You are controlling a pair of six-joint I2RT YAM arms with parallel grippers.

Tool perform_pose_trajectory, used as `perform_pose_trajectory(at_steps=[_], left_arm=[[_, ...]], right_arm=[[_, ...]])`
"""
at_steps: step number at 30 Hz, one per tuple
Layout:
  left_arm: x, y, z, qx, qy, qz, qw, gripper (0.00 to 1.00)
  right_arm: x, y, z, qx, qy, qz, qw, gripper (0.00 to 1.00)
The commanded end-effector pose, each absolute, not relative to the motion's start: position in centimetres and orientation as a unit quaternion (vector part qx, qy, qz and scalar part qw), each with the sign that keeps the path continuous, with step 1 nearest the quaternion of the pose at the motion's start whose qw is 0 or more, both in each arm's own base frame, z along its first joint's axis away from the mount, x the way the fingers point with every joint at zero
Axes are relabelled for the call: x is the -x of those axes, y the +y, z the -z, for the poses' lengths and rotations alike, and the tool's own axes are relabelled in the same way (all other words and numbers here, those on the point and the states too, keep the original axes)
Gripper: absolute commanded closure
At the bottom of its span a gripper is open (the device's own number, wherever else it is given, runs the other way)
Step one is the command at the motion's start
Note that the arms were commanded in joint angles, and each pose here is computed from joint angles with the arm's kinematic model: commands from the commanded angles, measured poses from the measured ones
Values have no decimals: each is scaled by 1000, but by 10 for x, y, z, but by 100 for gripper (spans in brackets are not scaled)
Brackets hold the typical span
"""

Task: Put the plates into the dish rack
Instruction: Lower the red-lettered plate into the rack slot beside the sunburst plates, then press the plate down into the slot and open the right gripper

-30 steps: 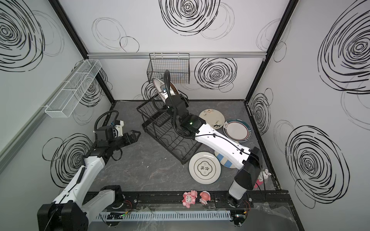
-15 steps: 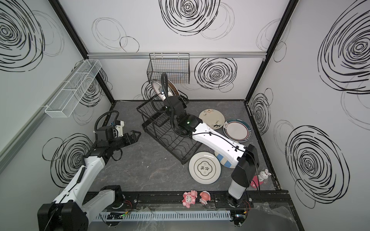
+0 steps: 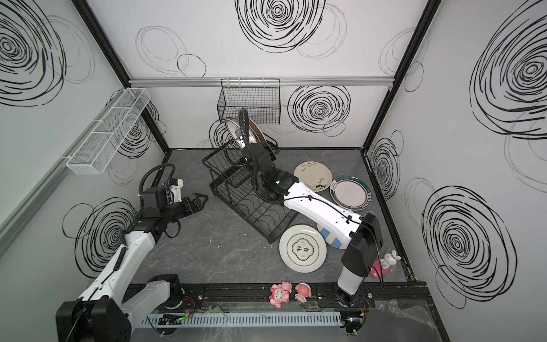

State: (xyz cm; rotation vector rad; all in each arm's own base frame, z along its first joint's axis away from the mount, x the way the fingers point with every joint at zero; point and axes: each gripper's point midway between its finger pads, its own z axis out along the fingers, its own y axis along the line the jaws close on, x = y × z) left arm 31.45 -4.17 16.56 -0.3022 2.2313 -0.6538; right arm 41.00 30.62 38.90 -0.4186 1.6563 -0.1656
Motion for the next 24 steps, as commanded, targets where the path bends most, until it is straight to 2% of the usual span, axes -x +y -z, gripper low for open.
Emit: perform_pose_trajectory(at_steps=[1,24], left_arm=[[-317,-41,-166,108,873,259,398,4],[-317,-41,-166,109,873,263,396,4]], right_arm=[[-418,306,-389,164,727,72,663,100],[-436,315,-363,170,740,64,647,100]])
